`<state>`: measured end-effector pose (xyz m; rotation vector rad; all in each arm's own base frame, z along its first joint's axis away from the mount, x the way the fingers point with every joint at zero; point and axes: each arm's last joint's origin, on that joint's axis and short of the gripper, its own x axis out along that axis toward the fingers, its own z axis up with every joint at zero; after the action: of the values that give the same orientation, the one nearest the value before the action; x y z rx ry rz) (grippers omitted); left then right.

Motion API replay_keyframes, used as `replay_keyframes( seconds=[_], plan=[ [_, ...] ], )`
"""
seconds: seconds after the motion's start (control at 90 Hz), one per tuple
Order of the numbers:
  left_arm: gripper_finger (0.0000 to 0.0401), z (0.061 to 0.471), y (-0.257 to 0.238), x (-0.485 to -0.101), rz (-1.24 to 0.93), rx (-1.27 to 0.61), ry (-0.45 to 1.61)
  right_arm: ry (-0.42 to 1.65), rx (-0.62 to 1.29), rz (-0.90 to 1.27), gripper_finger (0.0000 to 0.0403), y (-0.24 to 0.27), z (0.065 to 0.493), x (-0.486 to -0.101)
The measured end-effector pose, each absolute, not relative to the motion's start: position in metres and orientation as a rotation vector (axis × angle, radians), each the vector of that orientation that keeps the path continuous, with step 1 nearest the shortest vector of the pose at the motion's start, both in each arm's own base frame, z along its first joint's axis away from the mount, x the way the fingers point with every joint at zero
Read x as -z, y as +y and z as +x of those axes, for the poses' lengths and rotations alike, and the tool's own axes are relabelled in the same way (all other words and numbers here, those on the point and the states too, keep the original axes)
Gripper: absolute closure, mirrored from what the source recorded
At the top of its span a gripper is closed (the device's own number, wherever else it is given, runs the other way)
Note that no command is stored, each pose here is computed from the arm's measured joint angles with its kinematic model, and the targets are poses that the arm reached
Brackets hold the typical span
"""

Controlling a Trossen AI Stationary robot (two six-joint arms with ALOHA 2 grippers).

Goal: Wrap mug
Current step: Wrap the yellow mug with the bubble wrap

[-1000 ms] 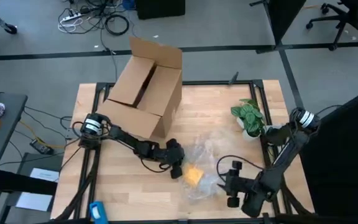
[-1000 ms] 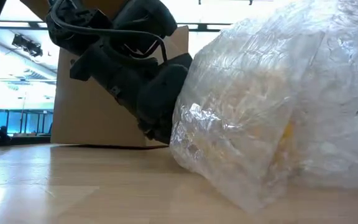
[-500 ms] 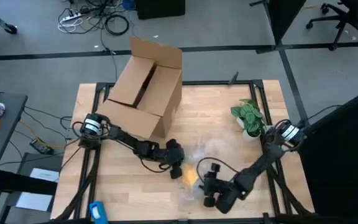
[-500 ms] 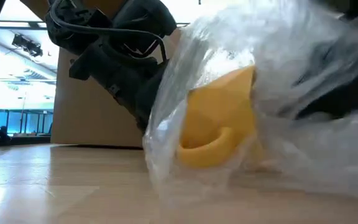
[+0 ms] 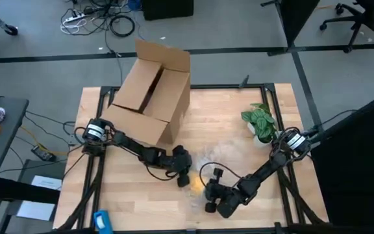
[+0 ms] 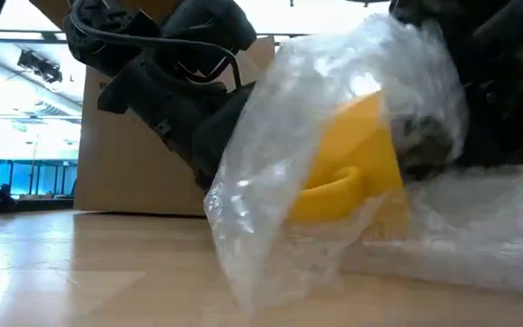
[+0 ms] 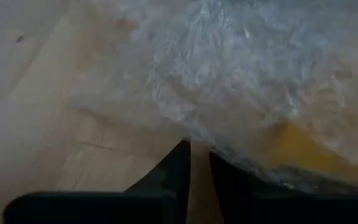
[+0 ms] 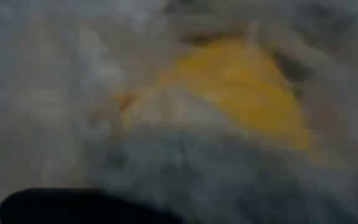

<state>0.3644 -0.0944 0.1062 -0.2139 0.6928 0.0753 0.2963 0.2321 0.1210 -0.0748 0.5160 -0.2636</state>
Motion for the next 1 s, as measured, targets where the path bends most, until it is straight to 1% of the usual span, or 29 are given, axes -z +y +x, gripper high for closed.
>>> replay_keyframes(
  seconds=[0.133, 0.4, 0.5, 0.589, 0.678, 0.778, 0.9, 1.0],
  plan=[
    [0.0353, 0.364, -0.094, -0.106, -0.212, -0.074, 0.694, 0.539, 0.196, -0.046, 0.0323, 0.240, 0.284, -0.137],
    [0.0353, 0.364, -0.094, -0.106, -0.210, -0.075, 0.698, 0.624, 0.146, 0.028, 0.0270, 0.246, 0.244, -0.174],
    [0.0353, 0.364, -0.094, -0.106, -0.210, -0.076, 0.698, 0.689, 0.085, 0.086, 0.0257, 0.249, 0.224, -0.188],
    [0.0353, 0.364, -0.094, -0.105, -0.210, -0.076, 0.699, 0.739, 0.076, 0.131, 0.0252, 0.252, 0.207, -0.193],
    [0.0353, 0.364, -0.094, -0.105, -0.210, -0.076, 0.699, 0.789, 0.122, 0.167, 0.0253, 0.254, 0.193, -0.189],
    [0.0353, 0.364, -0.094, -0.105, -0.210, -0.076, 0.698, 0.845, 0.220, 0.201, 0.0260, 0.256, 0.185, -0.170],
    [0.0353, 0.364, -0.094, -0.105, -0.210, -0.076, 0.698, 0.885, 0.290, 0.215, 0.0271, 0.260, 0.193, -0.139],
    [0.0353, 0.364, -0.094, -0.105, -0.210, -0.075, 0.696, 0.881, 0.301, 0.236, 0.0280, 0.263, 0.207, -0.118]
  ],
)
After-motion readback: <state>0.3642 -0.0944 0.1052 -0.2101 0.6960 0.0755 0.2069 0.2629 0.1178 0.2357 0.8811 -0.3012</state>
